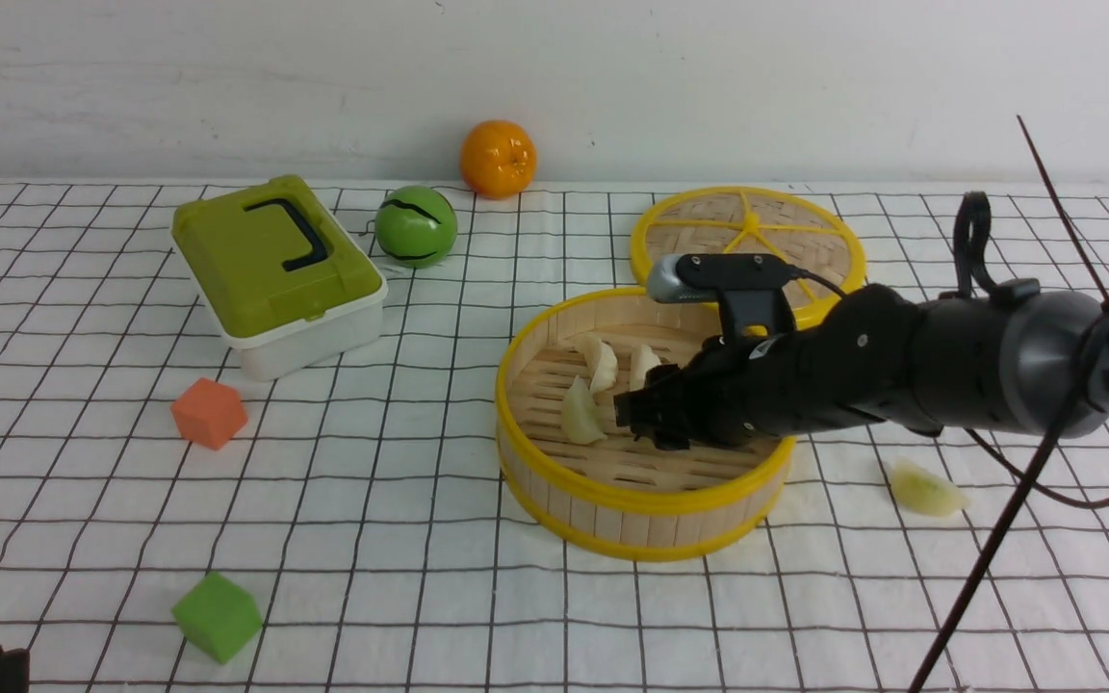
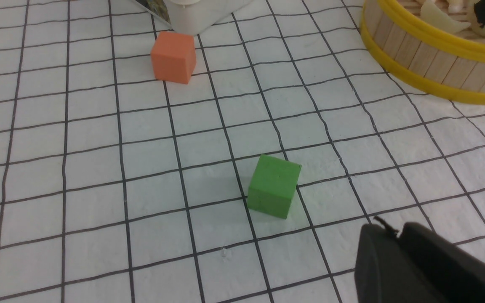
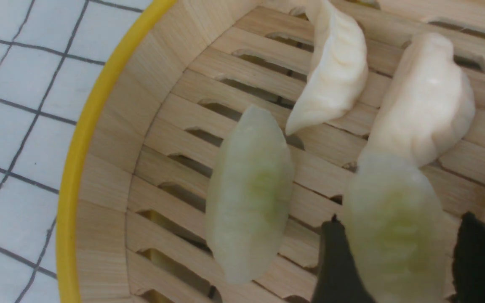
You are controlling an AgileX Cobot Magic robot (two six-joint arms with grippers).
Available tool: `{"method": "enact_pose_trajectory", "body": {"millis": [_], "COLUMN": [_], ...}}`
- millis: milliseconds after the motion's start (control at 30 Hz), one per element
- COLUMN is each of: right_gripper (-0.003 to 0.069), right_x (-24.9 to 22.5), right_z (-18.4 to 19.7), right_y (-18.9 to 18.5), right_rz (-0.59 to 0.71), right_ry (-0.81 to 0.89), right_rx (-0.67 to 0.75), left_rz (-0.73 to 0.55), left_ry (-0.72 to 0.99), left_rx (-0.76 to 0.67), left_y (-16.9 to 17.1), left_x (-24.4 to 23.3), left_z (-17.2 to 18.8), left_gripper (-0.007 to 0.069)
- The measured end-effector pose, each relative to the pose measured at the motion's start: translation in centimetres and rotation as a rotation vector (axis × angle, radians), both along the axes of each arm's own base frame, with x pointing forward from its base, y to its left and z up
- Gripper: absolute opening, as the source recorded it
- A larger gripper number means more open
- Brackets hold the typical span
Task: Put the dumplings into the steamer on the table with the white tablecloth.
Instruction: 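Place the dumpling in the bamboo steamer basket with the right gripper, then reach for and grasp a dumpling lying on the table beside the steamer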
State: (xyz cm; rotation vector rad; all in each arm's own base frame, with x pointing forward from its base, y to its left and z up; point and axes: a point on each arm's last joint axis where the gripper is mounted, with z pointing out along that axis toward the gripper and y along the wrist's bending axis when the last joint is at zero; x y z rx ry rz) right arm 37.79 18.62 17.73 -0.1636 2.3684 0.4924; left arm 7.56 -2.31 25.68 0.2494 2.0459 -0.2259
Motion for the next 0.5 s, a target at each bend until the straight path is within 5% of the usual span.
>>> {"method": "enact_pose_trajectory", "body": {"millis": [100,333,500], "right_gripper": [0.0474,0.0502,0.0502], "right_x": [-0.6,-2.9,-3.7], "right_z": [2.0,9.3,12.1], "right_y": [0.0,-2.9,-9.6], "right_rz": [0.040,0.190,0.174], "right_ry": [-0.024,-0.160,-0.131], "right_rx": [0.003,-0.103,-0.261], "left_rz": [0.000,0.000,-0.002], "left_ry": [0.000,0.003,0.001], "left_rx": [0.000,-0.003,-0.005], "left_y": [0.0,0.0,0.0], "left_x": [0.0,0.0,0.0], "left_z": [0.0,0.0,0.0], "left_gripper": [0.0057,0.0059,0.0062]}}
